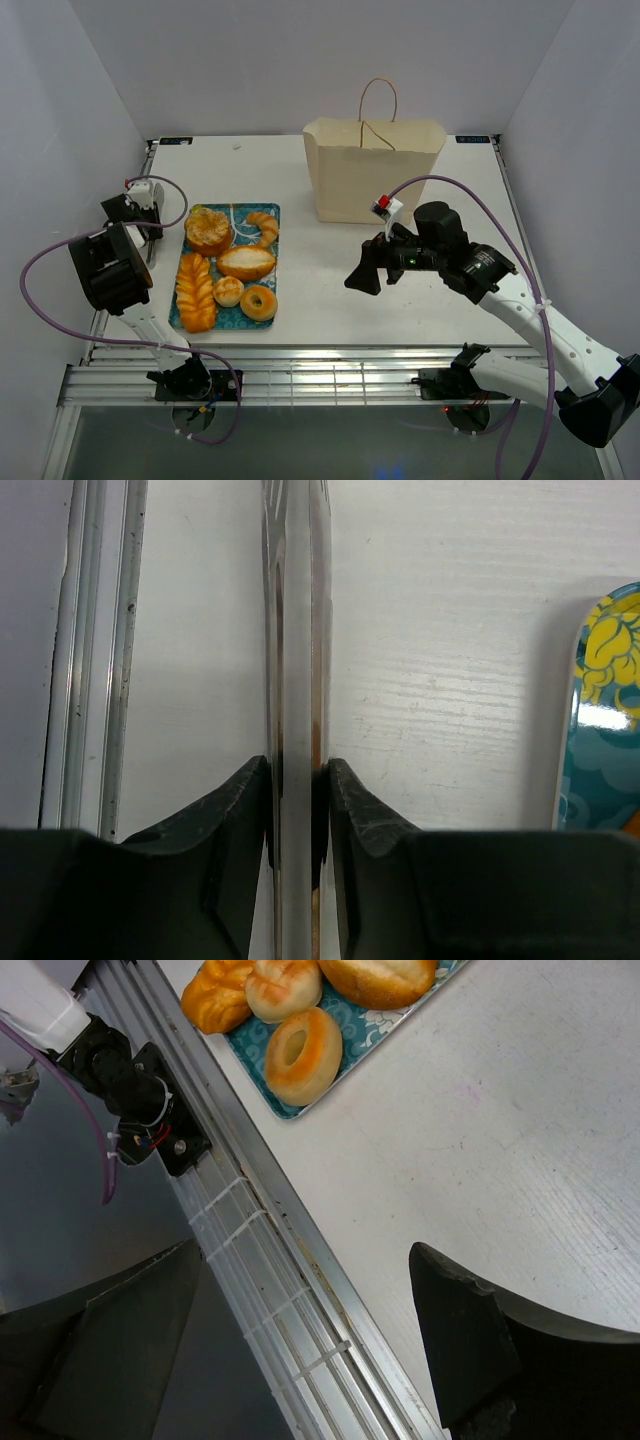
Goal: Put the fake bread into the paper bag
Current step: Pick up the clamp at the center of the board.
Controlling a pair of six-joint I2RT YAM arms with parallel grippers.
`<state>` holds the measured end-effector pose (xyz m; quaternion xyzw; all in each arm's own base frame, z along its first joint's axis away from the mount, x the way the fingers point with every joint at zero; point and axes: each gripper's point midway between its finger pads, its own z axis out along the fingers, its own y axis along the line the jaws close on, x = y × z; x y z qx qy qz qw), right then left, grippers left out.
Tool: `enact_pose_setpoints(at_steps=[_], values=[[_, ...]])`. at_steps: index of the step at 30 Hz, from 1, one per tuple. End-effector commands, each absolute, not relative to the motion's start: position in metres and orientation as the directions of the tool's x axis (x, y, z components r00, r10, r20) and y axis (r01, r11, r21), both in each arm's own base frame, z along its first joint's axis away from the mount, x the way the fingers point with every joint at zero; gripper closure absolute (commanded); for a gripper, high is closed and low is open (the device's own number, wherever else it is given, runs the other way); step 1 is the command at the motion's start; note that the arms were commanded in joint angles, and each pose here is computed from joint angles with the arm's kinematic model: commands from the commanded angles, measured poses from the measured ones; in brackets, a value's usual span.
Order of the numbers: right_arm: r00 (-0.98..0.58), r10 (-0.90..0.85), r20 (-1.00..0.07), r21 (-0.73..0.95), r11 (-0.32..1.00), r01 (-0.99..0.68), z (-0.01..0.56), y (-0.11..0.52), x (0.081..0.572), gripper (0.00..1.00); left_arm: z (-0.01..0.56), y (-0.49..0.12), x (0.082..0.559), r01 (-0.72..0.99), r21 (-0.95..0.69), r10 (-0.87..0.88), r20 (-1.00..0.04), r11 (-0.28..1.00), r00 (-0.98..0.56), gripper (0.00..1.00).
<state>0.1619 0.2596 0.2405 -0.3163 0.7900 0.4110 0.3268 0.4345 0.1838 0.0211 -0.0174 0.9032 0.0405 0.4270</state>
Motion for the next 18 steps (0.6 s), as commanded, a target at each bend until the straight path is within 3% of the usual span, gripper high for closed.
enact_pose_setpoints(at_steps=[1, 5, 8, 16, 18], values=[[-0.549, -0.209, -0.809, 0.418, 0.453, -0.787, 0.25, 0.262, 0.168, 0.1, -0.013, 0.171, 0.402, -0.082, -0.009, -0.067, -0.667, 0.997, -0.742, 0.61], [-0.544, -0.204, -0.814, 0.414, 0.454, -0.789, 0.252, 0.262, 0.169, 0.1, -0.01, 0.173, 0.404, -0.085, -0.009, -0.069, -0.668, 0.996, -0.741, 0.61], [-0.546, -0.206, -0.812, 0.415, 0.455, -0.788, 0.251, 0.261, 0.168, 0.1, -0.014, 0.174, 0.404, -0.089, -0.01, -0.074, -0.661, 0.996, -0.747, 0.47], [-0.539, -0.203, -0.818, 0.408, 0.457, -0.791, 0.253, 0.261, 0.17, 0.1, -0.019, 0.177, 0.398, -0.109, 0.012, -0.076, -0.643, 0.994, -0.762, 0.41], [-0.538, -0.204, -0.818, 0.408, 0.453, -0.793, 0.254, 0.261, 0.169, 0.1, -0.017, 0.177, 0.396, -0.114, 0.016, -0.077, -0.648, 0.993, -0.758, 0.35]])
